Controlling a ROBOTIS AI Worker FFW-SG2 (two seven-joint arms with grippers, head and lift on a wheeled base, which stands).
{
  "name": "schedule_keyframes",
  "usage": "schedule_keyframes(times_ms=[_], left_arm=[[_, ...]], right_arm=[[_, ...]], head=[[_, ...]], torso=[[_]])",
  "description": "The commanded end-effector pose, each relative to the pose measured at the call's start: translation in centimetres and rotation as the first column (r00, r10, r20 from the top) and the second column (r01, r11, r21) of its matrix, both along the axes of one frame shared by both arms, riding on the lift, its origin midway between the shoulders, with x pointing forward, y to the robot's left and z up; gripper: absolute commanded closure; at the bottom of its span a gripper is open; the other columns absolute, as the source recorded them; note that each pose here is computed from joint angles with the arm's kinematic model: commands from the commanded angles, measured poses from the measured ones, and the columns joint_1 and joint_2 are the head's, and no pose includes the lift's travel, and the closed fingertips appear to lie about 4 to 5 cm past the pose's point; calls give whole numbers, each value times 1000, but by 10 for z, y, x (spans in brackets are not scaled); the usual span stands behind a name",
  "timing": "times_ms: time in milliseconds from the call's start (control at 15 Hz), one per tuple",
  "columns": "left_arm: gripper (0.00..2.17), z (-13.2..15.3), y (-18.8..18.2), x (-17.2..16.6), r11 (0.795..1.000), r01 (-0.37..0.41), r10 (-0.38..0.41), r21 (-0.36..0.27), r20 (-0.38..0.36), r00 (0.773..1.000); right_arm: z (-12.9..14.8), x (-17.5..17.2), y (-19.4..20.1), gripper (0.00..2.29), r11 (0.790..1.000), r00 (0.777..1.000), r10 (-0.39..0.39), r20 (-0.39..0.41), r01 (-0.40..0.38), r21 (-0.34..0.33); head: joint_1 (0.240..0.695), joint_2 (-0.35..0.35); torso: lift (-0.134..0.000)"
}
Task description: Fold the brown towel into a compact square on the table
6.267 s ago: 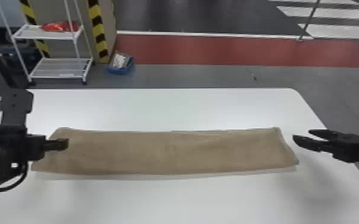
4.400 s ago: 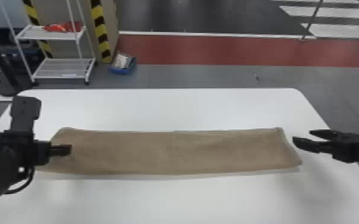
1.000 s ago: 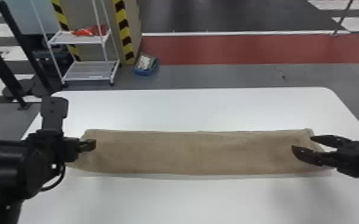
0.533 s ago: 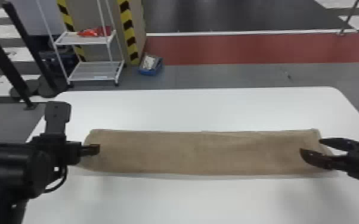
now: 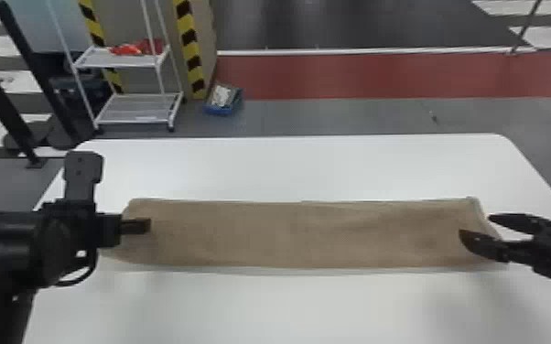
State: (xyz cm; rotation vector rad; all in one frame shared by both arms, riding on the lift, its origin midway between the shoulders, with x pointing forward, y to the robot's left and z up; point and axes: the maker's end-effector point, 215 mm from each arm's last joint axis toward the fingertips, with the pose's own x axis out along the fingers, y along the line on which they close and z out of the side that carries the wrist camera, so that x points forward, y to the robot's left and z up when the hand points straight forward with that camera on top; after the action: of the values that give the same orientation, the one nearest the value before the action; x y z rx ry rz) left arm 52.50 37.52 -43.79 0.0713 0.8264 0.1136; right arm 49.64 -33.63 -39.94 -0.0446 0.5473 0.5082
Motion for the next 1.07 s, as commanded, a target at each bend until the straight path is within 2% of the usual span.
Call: schedule_keyframes(times_ms=[0, 133, 333, 533, 733, 1000], left_arm=[[329, -5, 4, 2, 1000, -6, 6, -6, -13, 1000], [387, -7, 4, 3, 1000, -1, 0, -25, -17, 1000], [869, -7, 0, 4, 999, 10, -11, -44, -27, 1000], [1750, -10, -8, 1, 997, 19, -21, -72, -38, 999], [1791, 3, -17, 5, 995, 33, -34, -89, -9, 999], [1791, 39, -42, 6, 990, 69, -61, -126, 67, 996]], right_arm=[[1, 1, -2, 235, 1000, 1000, 2, 4, -2, -6], [5, 3, -3, 235, 1000, 1000, 3, 9, -3, -9], [8, 7, -2, 232, 1000, 1000, 5, 15, -5, -8], [9, 9, 0, 235, 1000, 1000, 10, 19, -9, -9], [7, 9, 5, 232, 1000, 1000, 15, 18, -15, -9], [1, 9, 20, 232, 999, 999, 32, 11, -32, -7]], head=[[695, 42], [695, 42], [695, 41], [695, 38], [695, 33], [695, 26]], torso=[[-128], [-128], [-128], [-128], [-128], [-128]])
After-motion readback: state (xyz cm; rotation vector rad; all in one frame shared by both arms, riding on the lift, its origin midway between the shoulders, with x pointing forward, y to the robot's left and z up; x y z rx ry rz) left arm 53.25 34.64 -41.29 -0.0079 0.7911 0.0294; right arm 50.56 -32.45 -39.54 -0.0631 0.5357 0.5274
